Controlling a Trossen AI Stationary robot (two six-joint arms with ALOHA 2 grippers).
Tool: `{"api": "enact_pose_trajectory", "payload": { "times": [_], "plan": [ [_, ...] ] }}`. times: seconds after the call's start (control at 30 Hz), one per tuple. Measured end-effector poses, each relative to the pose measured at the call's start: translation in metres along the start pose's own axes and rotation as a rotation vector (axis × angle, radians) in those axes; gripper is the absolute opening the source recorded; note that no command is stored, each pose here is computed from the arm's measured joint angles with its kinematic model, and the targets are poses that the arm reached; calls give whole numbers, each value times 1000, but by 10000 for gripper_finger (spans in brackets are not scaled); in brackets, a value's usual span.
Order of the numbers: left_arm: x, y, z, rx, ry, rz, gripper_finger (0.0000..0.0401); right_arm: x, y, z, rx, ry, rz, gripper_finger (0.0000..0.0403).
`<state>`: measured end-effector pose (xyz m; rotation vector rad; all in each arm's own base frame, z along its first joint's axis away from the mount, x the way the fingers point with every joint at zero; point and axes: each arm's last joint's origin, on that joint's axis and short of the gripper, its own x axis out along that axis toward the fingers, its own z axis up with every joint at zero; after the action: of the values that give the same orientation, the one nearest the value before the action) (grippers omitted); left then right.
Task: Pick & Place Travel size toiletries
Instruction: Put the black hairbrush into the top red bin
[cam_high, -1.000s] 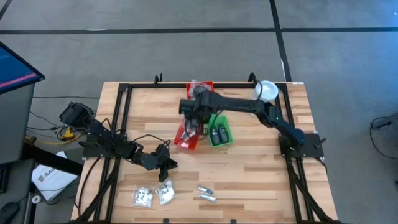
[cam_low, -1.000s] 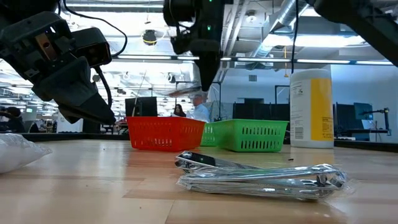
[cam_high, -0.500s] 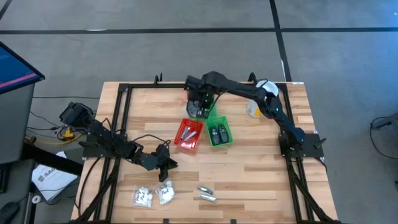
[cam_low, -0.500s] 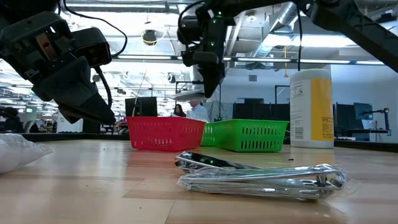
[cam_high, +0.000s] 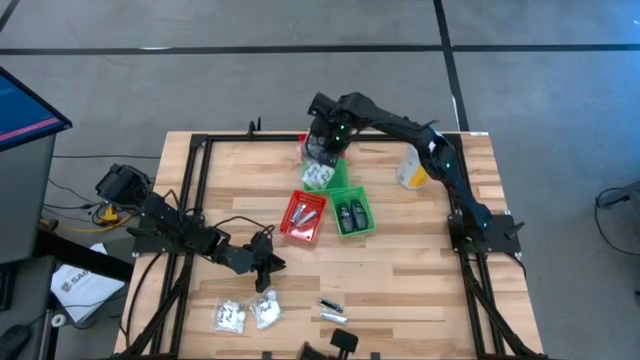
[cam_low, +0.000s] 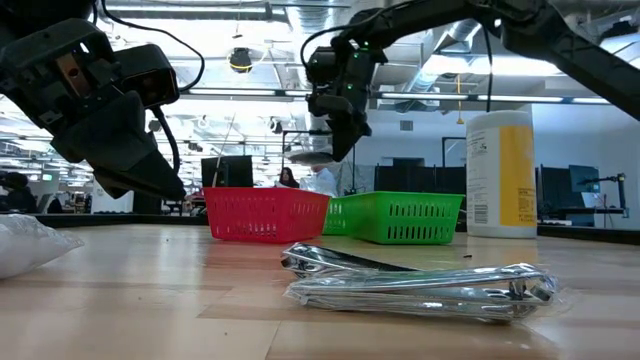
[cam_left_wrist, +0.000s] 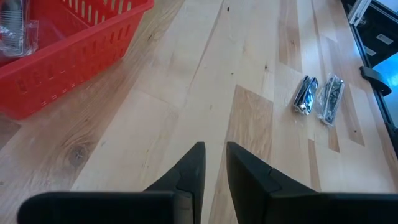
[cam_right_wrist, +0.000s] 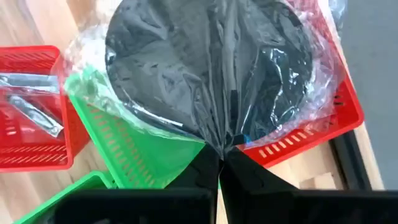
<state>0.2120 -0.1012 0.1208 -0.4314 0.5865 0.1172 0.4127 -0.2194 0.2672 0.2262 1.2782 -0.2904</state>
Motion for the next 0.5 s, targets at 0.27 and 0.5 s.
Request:
{"api": "enact_pose_trajectory", "payload": {
  "times": [0.27, 0.5],
  "plan": [
    [0, 0, 0, 1, 2, 2, 58, 10, -23, -2, 41, -19, 1, 0],
    [0, 0, 0, 1, -2, 6, 58, 34, -32, -9, 64, 4, -1, 0]
  ]
}}
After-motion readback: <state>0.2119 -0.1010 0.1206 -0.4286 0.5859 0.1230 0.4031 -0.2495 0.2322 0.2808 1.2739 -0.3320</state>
